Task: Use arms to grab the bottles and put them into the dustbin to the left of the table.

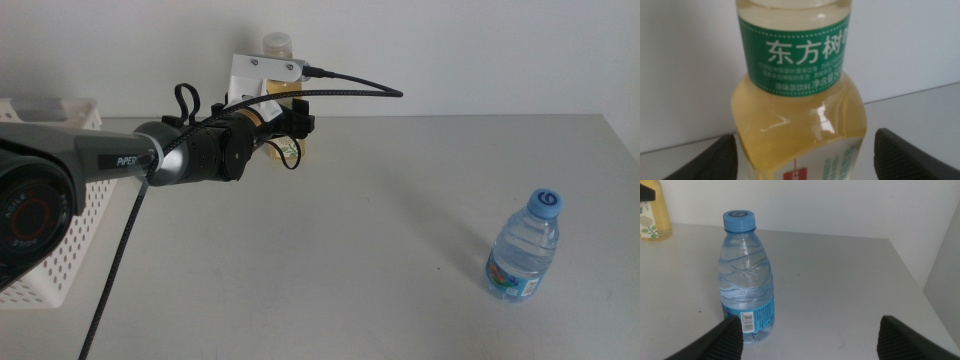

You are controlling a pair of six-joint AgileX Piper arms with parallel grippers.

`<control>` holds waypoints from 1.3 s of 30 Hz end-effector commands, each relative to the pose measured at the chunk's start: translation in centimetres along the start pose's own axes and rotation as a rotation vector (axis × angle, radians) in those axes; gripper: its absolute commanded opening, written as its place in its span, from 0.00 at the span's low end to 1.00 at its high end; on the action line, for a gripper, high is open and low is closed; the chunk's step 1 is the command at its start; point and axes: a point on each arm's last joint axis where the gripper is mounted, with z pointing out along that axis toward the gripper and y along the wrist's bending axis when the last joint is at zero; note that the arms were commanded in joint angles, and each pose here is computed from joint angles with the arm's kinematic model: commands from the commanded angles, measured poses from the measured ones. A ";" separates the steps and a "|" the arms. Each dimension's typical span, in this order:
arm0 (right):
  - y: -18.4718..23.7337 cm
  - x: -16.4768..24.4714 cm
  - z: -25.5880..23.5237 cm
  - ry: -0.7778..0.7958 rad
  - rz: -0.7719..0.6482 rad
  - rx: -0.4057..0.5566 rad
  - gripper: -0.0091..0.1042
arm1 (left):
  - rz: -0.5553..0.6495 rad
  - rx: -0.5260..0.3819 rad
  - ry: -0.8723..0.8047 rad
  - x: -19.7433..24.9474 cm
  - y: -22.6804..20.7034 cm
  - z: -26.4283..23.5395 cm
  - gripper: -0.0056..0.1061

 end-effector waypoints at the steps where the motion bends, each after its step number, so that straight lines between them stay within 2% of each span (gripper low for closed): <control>1: -0.1 -1.1 -0.3 -0.108 -0.014 0.014 0.91 | -0.016 -0.008 -0.189 -4.5 0.0 -0.7 0.89; 14: -0.1 -1.1 -0.3 -0.108 -0.014 0.014 0.91 | -0.008 -0.041 -0.364 -2.3 0.4 1.4 0.89; 24: -0.1 -1.1 -0.3 -0.108 -0.014 0.014 0.91 | -0.001 -0.058 -0.438 -0.8 0.6 2.1 0.89; 27: -0.1 -1.1 -0.3 -0.108 -0.014 0.014 0.91 | 0.000 -0.060 -0.435 -0.2 0.7 2.3 0.85; 29: -0.1 -1.1 -0.3 -0.108 -0.014 0.014 0.91 | 0.001 -0.059 -0.427 -0.2 0.7 2.4 0.79; 32: -0.1 -1.1 -0.3 -0.108 -0.014 0.014 0.91 | 0.013 -0.050 -0.434 -0.2 0.6 2.3 0.60; 35: -0.1 -1.1 -0.3 -0.108 -0.014 0.014 0.91 | -0.002 -0.046 -0.434 -0.2 0.6 2.3 0.31; 37: -0.1 -1.1 -0.3 -0.108 -0.014 0.014 0.91 | -0.022 -0.041 -0.426 -0.2 0.5 2.4 0.08; 38: -0.1 -1.1 -0.3 -0.108 -0.014 0.014 0.91 | -0.022 -0.039 -0.423 -0.2 0.5 2.3 0.03; 39: -0.1 -1.1 -0.3 -0.108 -0.014 0.014 0.91 | -0.018 -0.037 -0.415 -0.4 0.4 2.3 0.03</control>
